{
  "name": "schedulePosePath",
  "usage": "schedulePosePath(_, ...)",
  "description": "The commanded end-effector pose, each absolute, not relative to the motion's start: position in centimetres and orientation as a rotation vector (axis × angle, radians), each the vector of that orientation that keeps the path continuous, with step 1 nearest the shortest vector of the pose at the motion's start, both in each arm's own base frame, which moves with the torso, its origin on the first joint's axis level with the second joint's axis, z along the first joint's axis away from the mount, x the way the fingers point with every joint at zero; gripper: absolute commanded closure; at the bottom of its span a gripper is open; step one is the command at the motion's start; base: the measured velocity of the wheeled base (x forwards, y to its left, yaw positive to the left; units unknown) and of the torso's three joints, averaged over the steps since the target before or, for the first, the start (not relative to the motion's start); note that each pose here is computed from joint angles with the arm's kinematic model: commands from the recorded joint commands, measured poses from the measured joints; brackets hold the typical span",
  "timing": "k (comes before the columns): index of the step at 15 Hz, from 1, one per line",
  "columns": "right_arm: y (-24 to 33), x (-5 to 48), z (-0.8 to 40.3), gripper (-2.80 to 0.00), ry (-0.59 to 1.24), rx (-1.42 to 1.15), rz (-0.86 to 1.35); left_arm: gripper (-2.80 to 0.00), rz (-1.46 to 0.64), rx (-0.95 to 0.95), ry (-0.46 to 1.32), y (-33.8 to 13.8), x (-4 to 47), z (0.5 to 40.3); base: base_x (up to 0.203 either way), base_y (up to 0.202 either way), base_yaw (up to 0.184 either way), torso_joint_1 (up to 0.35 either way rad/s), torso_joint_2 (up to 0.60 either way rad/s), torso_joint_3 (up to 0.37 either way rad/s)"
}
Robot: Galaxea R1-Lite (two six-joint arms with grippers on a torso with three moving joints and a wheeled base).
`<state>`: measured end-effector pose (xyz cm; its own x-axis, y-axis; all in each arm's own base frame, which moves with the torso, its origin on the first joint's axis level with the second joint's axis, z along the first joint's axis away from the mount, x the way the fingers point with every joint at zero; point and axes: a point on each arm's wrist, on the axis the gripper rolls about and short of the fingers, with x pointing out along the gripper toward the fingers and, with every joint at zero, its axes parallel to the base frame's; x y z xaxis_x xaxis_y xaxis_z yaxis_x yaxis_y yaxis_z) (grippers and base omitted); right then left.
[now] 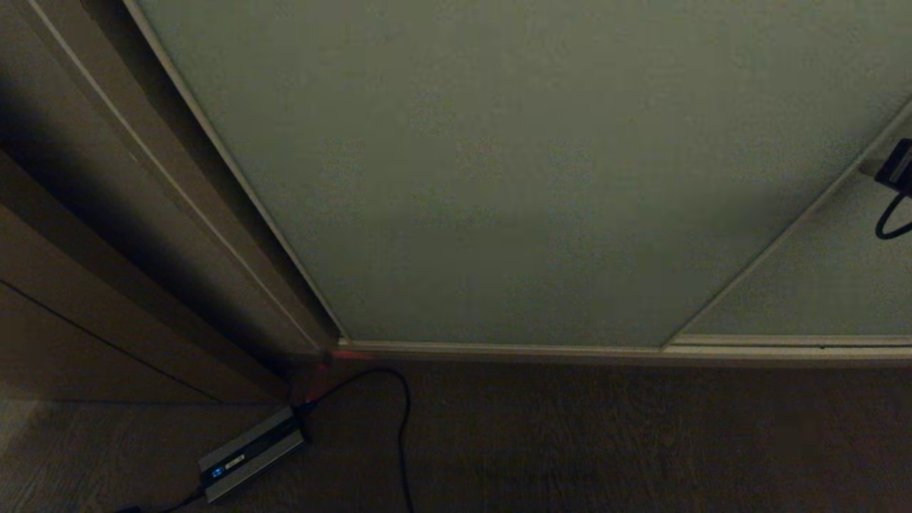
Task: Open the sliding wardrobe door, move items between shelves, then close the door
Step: Close the door, then open the door
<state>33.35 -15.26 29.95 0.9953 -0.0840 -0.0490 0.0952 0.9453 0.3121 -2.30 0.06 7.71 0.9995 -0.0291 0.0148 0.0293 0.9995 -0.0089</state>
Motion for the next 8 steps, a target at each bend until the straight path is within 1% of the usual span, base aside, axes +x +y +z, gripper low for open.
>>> schedulePosePath(1,-14.9,32.6,28.9,0.0,0.076,0.288,-0.097,0.0,-0.029,-0.009,-0.017,0.1,-2.3,7.7,0.0,0.0,0.0,0.0,0.0,0.0)
schedulePosePath(2,-14.7,32.1,28.1,0.0,0.11,0.254,-0.1,0.0,-0.029,-0.009,-0.017,0.1,-2.3,7.7,0.0,0.0,0.0,0.0,0.0,0.0)
schedulePosePath(4,-13.8,30.2,27.6,0.0,0.138,0.228,-0.104,0.0,-0.03,-0.009,-0.017,0.1,-2.3,7.7,0.0,0.0,0.0,0.0,0.0,0.0)
schedulePosePath(8,-10.4,24.4,26.6,0.0,0.186,0.126,-0.074,0.0,-0.029,-0.009,-0.017,0.1,-2.3,7.7,0.0,0.0,0.0,0.0,0.0,0.0)
